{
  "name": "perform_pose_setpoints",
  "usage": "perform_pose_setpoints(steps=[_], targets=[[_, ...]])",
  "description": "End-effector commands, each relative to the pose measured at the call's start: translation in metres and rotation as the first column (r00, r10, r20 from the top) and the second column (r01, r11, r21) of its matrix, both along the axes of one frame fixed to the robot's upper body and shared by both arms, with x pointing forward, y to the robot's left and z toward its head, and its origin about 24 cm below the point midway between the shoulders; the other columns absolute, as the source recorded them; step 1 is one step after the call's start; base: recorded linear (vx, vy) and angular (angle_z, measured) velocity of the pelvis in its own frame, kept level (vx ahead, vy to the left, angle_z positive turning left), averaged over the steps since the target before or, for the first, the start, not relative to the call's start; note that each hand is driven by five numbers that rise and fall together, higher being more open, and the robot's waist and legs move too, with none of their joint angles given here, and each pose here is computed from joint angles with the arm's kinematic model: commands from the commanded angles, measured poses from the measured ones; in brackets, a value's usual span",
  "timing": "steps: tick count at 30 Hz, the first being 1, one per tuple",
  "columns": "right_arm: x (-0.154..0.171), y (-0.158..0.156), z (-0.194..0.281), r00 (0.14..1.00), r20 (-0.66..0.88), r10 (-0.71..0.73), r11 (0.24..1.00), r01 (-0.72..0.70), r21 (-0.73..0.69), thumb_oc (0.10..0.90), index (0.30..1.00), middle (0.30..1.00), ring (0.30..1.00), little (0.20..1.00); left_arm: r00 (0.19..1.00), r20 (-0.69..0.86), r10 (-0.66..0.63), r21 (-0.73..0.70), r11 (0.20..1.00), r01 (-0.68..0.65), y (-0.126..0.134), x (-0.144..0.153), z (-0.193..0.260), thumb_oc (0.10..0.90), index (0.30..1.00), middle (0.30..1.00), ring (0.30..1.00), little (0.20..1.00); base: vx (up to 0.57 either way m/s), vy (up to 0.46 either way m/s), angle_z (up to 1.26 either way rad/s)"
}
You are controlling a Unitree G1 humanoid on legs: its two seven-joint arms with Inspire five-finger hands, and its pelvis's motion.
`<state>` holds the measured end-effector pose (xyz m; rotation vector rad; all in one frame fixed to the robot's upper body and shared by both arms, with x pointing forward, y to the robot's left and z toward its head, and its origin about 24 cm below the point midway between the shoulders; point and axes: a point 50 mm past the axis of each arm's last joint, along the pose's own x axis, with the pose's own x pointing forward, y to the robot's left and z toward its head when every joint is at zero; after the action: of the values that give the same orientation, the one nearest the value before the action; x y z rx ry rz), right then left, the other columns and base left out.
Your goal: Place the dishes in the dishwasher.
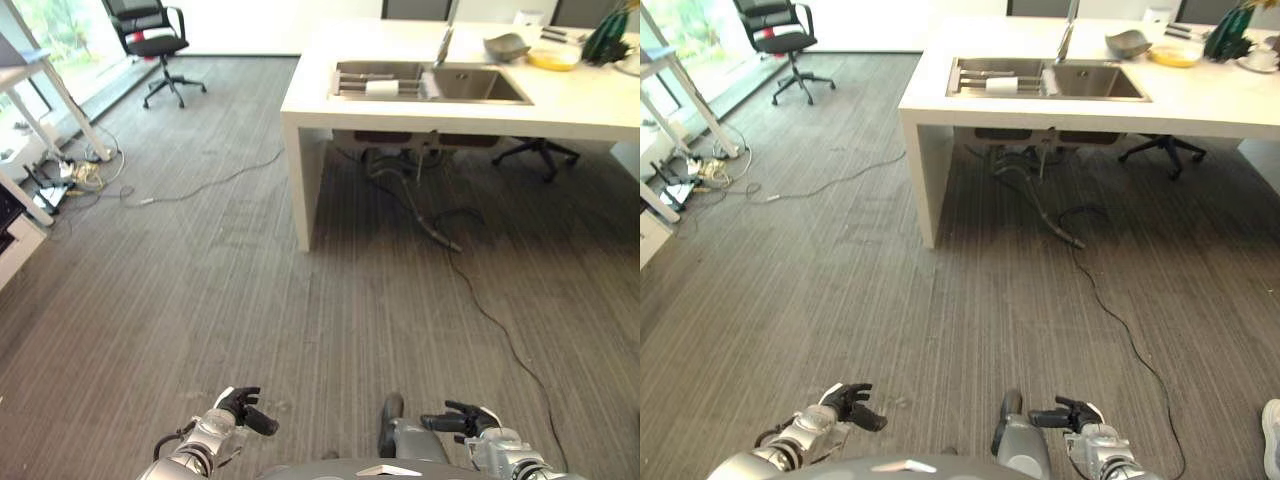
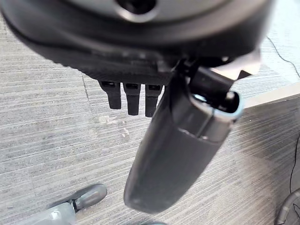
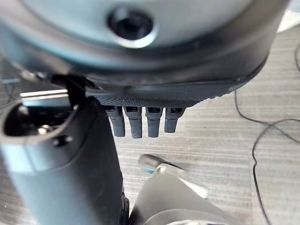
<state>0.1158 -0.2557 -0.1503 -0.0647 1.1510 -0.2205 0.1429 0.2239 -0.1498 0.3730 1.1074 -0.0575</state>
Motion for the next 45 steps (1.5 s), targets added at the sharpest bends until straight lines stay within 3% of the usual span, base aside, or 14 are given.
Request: perform_pose_setpoints(steps=[1,8,12,20,25,31,39,45], targets=[[-0.031,-0.013,-0.005,0.991,-0.132,0.022,0.999,-0.027,-0.03,0.8,0.9,0.9,0.9,0.9,0.998,0.066,-0.003,0.0,1.0,0.003,0.005,0.014,0.007,0.8,0.9,0.9,0.9,0.9,0.52,-0.145,0.29],[-0.072,-0.035,-0.004,0.953,-0.302,0.038,0.993,-0.068,-0.092,0.8,0.9,0.9,0.9,0.9,0.999,0.048,0.021,-0.03,0.999,-0.019,0.004,0.008,0.005,0.8,0.9,0.9,0.9,0.9,0.52,-0.228,0.38],[-0.064,-0.047,0.002,0.952,-0.303,0.051,0.986,-0.096,-0.136,0.8,0.9,0.9,0.9,0.9,0.997,0.075,0.001,-0.018,1.0,0.0,0.008,0.015,0.009,0.8,0.9,0.9,0.9,0.9,0.46,-0.27,0.12],[-0.032,-0.03,0.001,0.964,-0.221,0.147,0.978,-0.175,-0.113,0.8,0.9,0.9,0.9,0.9,0.991,0.121,0.049,0.003,0.999,-0.05,0.021,0.017,0.014,0.8,0.9,0.9,0.9,0.9,0.47,-0.049,-0.79],[-0.053,-0.025,-0.005,0.953,-0.274,0.131,0.984,-0.158,-0.078,0.8,0.9,0.9,0.9,0.9,0.994,0.023,0.109,0.004,0.994,-0.109,0.026,-0.012,0.003,0.8,0.9,0.9,0.9,0.9,0.45,0.126,-0.76],[-0.061,-0.032,-0.003,0.947,-0.302,0.105,0.987,-0.136,-0.085,0.8,0.9,0.9,0.9,0.9,0.993,0.016,0.116,0.022,0.993,-0.116,0.034,-0.012,0.006,0.8,0.9,0.9,0.9,0.9,0.31,0.08,0.14],[-0.057,-0.04,0.0,0.956,-0.287,0.055,0.992,-0.085,-0.096,0.8,0.9,0.9,0.9,0.9,0.974,0.107,0.2,0.049,0.977,-0.206,0.052,-0.005,0.015,0.8,0.9,0.9,0.9,0.9,0.43,-0.417,0.23],[-0.038,-0.038,0.003,0.944,-0.283,0.168,0.973,-0.205,-0.105,0.8,0.9,0.9,0.9,0.9,0.947,0.168,0.275,0.025,0.959,-0.283,0.055,-0.005,0.018,0.8,0.9,0.9,0.9,0.9,0.27,-0.507,-0.05]])
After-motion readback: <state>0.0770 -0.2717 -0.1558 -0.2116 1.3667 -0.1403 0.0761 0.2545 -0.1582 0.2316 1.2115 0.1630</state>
